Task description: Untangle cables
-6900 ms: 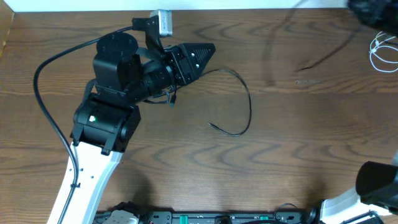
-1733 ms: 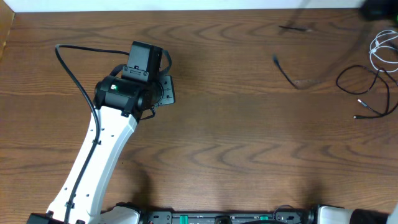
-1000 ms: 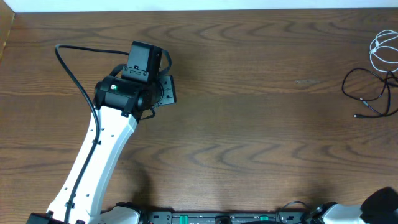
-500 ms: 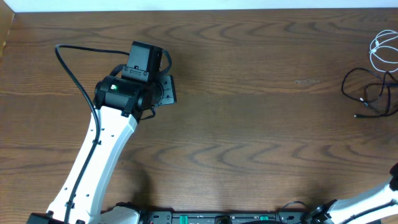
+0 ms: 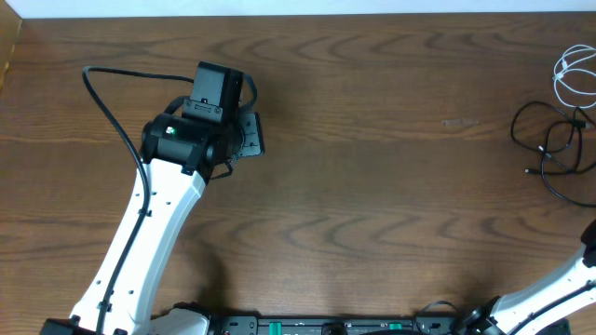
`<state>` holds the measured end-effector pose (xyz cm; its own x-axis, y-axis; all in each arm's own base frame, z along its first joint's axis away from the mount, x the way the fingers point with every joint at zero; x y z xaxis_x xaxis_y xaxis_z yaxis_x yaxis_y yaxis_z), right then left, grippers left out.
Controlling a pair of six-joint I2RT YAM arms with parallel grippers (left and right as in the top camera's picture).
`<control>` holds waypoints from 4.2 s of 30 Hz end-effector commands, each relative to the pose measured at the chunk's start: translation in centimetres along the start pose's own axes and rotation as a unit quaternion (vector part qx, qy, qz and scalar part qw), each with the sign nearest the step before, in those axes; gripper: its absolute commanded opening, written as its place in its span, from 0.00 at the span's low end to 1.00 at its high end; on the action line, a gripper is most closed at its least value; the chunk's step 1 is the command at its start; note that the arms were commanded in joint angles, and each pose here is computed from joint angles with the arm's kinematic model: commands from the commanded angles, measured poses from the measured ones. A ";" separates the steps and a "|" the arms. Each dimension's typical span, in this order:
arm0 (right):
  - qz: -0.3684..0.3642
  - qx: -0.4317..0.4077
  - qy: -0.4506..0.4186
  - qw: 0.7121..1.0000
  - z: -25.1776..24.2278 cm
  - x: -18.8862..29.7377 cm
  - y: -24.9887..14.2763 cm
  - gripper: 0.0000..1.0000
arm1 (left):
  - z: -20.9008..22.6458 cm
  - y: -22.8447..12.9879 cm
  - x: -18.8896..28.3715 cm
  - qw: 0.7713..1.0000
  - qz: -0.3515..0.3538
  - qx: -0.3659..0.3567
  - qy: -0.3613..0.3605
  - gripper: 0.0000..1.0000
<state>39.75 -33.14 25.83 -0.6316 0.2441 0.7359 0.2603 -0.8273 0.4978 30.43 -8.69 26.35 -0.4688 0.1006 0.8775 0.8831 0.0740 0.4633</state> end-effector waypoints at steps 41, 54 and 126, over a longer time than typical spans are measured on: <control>0.062 0.511 0.301 0.803 13.3 38.6 -26.6 0.99 | -1.9 2.4 0.6 0.983 -0.069 -0.160 -0.063 0.98; -0.153 0.463 0.273 0.829 10.7 31.1 -25.9 0.99 | -1.9 2.4 0.6 0.983 -0.069 -0.160 -0.063 0.98; -0.251 0.346 0.309 0.850 -3.1 14.3 -37.8 0.99 | 4.4 -2.4 8.7 0.938 -0.328 -0.111 -0.031 0.98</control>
<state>18.66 0.15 16.15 -0.9970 -0.0199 0.0749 0.0770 -0.1446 0.9865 25.43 -4.59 33.60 -0.8783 0.1601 0.4506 0.4445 -0.0738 0.8927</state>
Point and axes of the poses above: each gripper's point midway between its finger pads, its own x axis back along the fingers, its own z axis along the line the jaws close on, y = z × x, the point moved 6 cm from there along x, back along the fingers, and after that the axes turned 3 degrees about -x, right-handed, at the moved point
